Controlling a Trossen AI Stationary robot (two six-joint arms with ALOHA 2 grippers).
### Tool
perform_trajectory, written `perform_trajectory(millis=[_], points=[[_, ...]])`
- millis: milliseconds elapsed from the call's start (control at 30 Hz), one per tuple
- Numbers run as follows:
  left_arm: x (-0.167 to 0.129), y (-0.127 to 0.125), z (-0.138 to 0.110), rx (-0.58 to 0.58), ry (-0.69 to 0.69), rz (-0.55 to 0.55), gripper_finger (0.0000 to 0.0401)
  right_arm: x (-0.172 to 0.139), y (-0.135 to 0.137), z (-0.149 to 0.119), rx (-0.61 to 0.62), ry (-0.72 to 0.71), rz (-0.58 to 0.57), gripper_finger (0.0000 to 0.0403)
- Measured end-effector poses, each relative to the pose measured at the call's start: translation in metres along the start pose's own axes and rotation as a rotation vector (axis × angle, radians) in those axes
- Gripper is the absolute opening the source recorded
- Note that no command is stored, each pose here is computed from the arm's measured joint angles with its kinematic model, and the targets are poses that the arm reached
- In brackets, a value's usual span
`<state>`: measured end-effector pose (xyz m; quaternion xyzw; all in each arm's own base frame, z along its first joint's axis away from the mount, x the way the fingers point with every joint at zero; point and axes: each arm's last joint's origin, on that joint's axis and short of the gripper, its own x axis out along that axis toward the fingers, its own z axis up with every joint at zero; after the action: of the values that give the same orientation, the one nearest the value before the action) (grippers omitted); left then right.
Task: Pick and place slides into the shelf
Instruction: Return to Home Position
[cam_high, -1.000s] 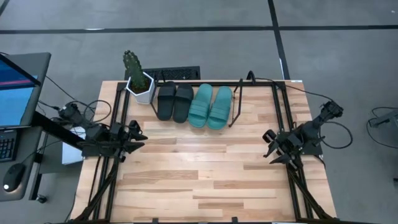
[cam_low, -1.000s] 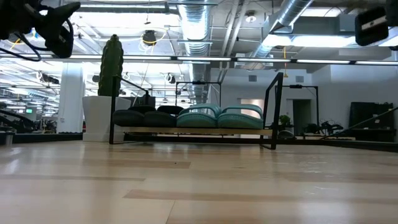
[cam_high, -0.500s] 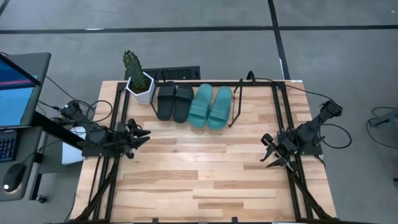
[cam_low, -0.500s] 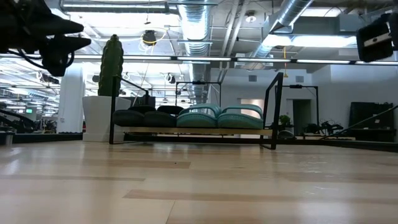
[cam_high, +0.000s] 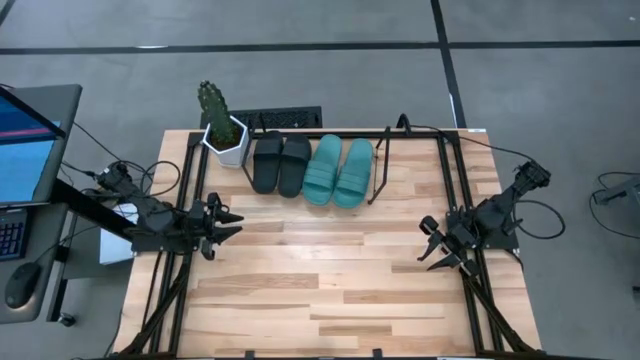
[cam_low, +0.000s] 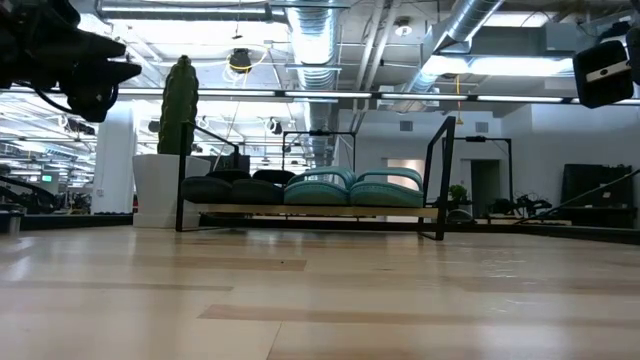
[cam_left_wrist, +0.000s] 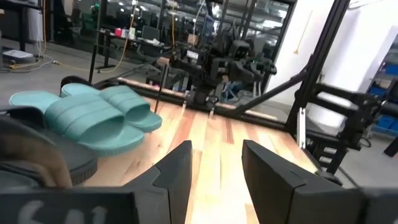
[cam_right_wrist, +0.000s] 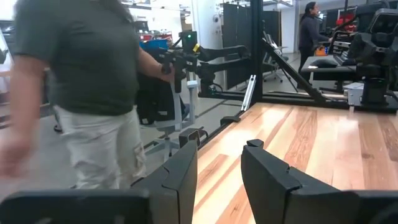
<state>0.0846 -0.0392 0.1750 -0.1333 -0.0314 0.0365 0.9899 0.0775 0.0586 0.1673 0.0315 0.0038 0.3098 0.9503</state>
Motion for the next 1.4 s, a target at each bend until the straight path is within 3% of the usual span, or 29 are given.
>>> perform_trajectory(millis=[1400], points=[[-0.0002, 0.0006, -0.0016, 0.041, 0.025, 0.008, 0.0128, 0.0, -0.0001, -0.0001, -0.001, 0.002, -0.002, 0.0113]])
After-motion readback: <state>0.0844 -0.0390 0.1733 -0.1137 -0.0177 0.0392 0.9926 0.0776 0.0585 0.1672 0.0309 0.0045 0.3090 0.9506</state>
